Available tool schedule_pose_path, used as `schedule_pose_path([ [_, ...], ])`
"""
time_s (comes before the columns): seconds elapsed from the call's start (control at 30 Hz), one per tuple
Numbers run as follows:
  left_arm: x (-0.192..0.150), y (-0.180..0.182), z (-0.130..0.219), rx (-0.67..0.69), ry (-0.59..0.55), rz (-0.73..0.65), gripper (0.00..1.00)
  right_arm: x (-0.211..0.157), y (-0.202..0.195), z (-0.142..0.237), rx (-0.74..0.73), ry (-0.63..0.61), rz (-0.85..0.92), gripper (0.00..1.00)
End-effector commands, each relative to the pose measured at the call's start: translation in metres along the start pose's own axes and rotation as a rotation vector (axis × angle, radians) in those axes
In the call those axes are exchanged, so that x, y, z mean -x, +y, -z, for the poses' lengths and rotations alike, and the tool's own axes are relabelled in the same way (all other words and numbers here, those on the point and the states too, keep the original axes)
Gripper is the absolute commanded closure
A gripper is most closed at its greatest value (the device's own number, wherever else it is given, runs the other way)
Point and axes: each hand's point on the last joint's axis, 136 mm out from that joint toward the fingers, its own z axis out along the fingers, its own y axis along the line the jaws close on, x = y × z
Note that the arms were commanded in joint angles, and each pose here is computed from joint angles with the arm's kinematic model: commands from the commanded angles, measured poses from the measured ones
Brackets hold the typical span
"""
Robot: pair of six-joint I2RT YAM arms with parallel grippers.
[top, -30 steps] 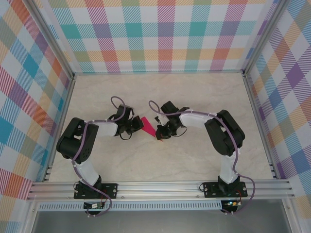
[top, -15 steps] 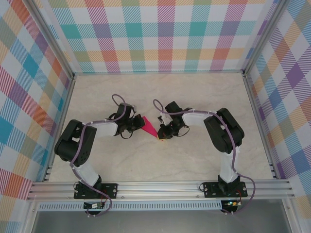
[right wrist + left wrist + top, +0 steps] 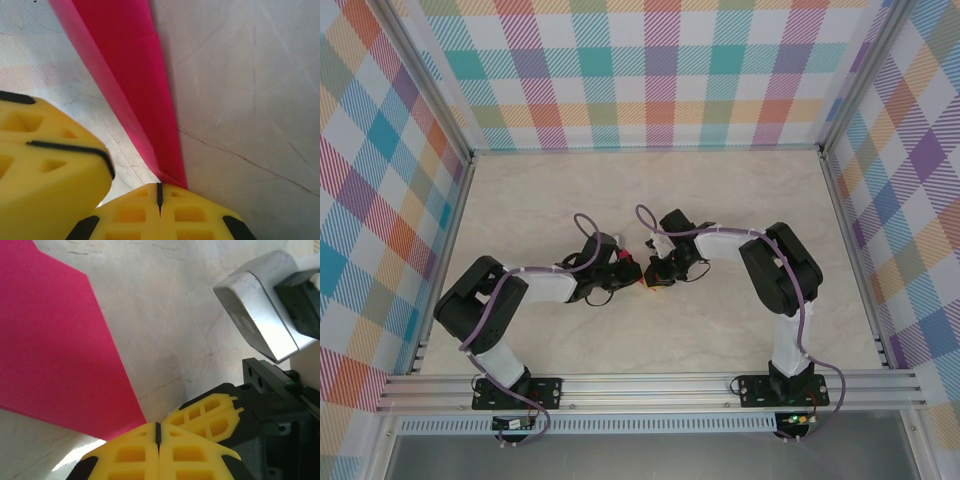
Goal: Fold a paper plane with a square sheet of paper (pick it up from the middle)
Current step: Fold the wing for the fifth time at the center of the table.
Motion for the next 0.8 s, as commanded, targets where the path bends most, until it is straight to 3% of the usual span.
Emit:
schedule_pose_path([
  [0.0, -0.002, 0.005, -0.012, 0.005, -0.001, 0.01, 1.0, -0.005, -0.005, -0.007, 0.002, 0.027, -0.024, 0.94],
  [0.77, -0.003, 0.039, -0.016, 0.144, -0.026, 0.019, 1.0, 0.015, 0.015, 0.009, 0.032, -0.047, 0.029, 0.94],
])
